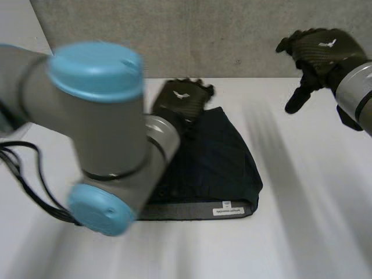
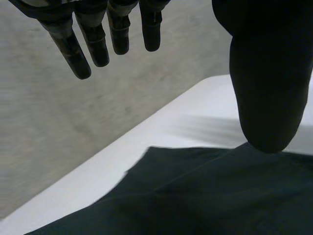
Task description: Fold the shorts.
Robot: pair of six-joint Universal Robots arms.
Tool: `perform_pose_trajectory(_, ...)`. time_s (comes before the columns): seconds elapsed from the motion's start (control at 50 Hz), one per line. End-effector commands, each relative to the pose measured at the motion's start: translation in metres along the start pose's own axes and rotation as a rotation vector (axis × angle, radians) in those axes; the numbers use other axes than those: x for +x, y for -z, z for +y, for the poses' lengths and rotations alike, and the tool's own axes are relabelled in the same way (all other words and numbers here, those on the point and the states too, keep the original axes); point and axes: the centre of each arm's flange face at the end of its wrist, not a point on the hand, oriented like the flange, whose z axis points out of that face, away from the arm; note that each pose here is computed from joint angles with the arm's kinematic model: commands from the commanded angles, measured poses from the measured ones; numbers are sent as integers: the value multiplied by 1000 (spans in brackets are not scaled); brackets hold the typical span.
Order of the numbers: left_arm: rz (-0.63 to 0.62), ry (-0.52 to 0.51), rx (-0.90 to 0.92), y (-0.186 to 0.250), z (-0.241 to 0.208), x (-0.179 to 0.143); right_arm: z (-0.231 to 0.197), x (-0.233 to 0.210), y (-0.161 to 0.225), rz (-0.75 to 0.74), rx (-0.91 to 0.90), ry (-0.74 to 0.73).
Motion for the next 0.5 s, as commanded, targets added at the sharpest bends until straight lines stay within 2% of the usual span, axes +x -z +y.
perform_pose_trajectory(0.02,-111,-10,-75,28,11,-48,40,-29,11,-192,-148,101)
perform_pose_trajectory(0.14,-203,-41,-176,32,44,-84,84,-52,23,-246,-247,-7)
perform_pose_trajectory(0.22,-234,-110,-244,30,67,-99,108,-68,28,-252,-230,-77)
perform_pose_trajectory(0.32,-290,-182,-292,13,102,-123,141,-85,32,-263,-229,-87)
perform_pose_trajectory(0.5,-291,-233,-340,-5,135,-124,178,-103,20,-215,-255,-57)
